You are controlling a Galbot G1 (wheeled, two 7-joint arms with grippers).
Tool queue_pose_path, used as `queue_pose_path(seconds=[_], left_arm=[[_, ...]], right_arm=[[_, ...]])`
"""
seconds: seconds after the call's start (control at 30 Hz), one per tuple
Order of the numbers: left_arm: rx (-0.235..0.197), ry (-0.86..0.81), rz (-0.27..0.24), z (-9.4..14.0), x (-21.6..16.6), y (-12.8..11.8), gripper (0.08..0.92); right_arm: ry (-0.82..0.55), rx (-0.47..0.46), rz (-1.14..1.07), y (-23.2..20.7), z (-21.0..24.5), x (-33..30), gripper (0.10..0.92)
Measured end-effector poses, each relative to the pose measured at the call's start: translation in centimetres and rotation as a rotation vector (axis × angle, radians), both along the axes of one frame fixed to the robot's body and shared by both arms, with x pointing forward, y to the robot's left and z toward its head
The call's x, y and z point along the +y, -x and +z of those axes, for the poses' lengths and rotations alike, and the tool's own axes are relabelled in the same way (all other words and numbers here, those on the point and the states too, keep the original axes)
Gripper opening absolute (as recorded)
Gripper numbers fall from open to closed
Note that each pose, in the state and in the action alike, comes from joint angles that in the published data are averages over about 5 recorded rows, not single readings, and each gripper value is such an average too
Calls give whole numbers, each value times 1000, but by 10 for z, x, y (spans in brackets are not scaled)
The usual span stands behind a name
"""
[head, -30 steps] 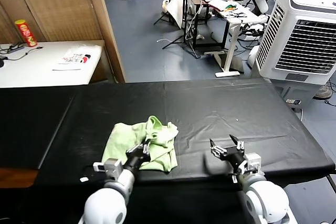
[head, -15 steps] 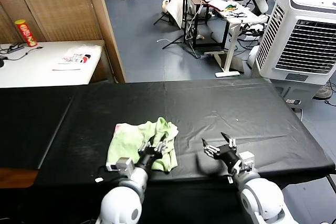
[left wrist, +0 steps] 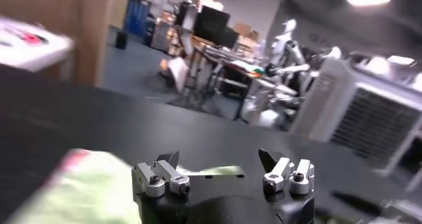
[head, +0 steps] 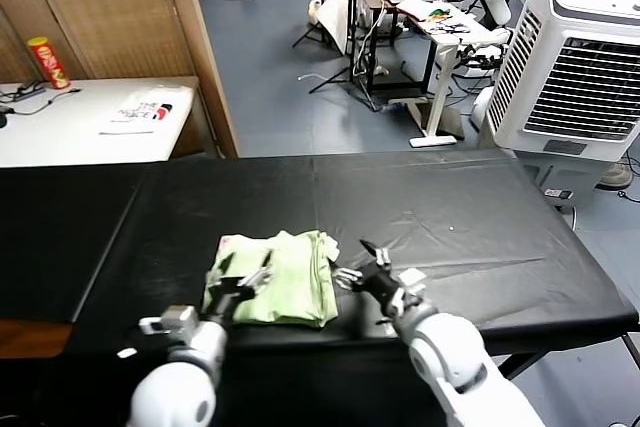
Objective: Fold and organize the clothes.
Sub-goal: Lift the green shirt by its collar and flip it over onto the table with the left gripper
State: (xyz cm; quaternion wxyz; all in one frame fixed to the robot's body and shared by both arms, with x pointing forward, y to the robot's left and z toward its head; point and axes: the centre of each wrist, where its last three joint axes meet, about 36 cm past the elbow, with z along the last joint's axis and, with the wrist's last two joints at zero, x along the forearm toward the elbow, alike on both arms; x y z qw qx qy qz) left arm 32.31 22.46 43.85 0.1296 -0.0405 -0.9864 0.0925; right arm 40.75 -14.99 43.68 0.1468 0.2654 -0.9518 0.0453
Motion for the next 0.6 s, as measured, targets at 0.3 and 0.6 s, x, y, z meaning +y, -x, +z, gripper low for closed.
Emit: queue_pose_path(seconds=[0.3,0.6], left_arm=[[3,-14,65,-18,27,-8,798],[5,154,117,-47,42,-16,798]], right_arm=[[198,-57,-68,-9,-21,21,798],[13,-112,-86,1,-1,8,798]])
